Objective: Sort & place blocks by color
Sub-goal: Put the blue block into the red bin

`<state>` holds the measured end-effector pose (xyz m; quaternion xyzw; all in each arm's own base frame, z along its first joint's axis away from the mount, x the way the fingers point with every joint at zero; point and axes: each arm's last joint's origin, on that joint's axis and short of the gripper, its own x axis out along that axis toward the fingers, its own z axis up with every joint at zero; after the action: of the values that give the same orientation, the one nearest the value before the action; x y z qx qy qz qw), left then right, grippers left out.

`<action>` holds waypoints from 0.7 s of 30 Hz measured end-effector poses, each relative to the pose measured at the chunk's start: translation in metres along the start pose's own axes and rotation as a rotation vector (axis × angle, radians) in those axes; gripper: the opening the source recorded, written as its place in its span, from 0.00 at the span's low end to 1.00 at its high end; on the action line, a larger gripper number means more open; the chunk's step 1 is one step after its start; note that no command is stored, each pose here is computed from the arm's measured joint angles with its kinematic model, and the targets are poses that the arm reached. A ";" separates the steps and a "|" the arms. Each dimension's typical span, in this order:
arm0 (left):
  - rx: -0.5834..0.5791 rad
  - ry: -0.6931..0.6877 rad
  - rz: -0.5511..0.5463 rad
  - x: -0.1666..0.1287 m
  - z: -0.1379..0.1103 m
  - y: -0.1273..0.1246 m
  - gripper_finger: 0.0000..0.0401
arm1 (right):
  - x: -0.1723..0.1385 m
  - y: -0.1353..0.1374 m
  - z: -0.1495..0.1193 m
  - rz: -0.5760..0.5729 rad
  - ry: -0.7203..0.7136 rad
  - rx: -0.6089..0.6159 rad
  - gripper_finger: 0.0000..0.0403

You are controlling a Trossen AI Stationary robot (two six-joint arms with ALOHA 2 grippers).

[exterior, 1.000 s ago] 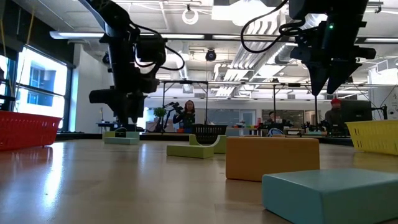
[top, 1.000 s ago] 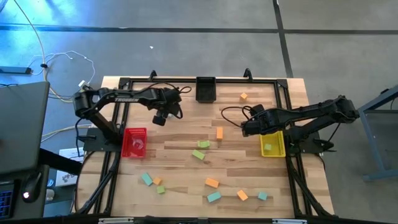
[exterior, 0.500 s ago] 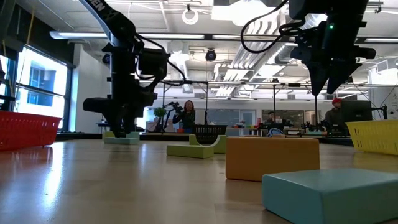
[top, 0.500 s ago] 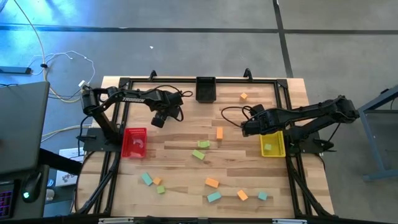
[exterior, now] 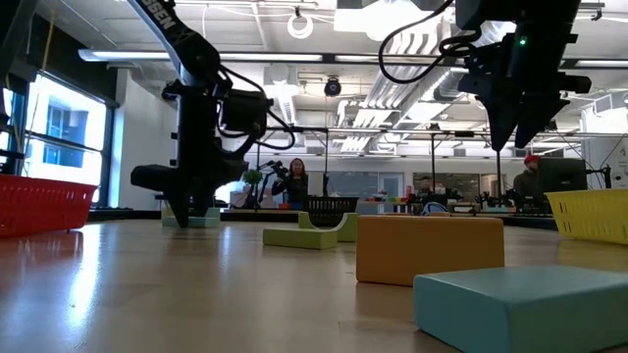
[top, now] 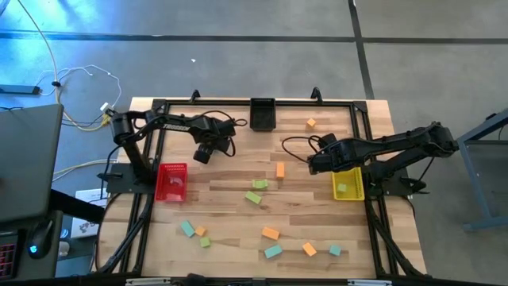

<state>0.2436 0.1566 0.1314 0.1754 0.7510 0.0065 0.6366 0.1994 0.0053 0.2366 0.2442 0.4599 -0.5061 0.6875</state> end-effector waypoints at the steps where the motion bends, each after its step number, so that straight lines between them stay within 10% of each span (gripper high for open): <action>1: -0.005 0.004 -0.004 0.001 0.000 0.000 0.41 | 0.000 0.000 0.000 0.001 0.000 -0.002 0.49; 21: -0.253 -0.088 -0.100 -0.001 -0.004 0.002 0.22 | -0.006 0.009 -0.007 0.075 -0.044 -0.020 0.49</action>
<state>0.2404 0.1590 0.1341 0.0562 0.7234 0.0614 0.6854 0.2048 0.0173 0.2373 0.2432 0.4402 -0.4808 0.7183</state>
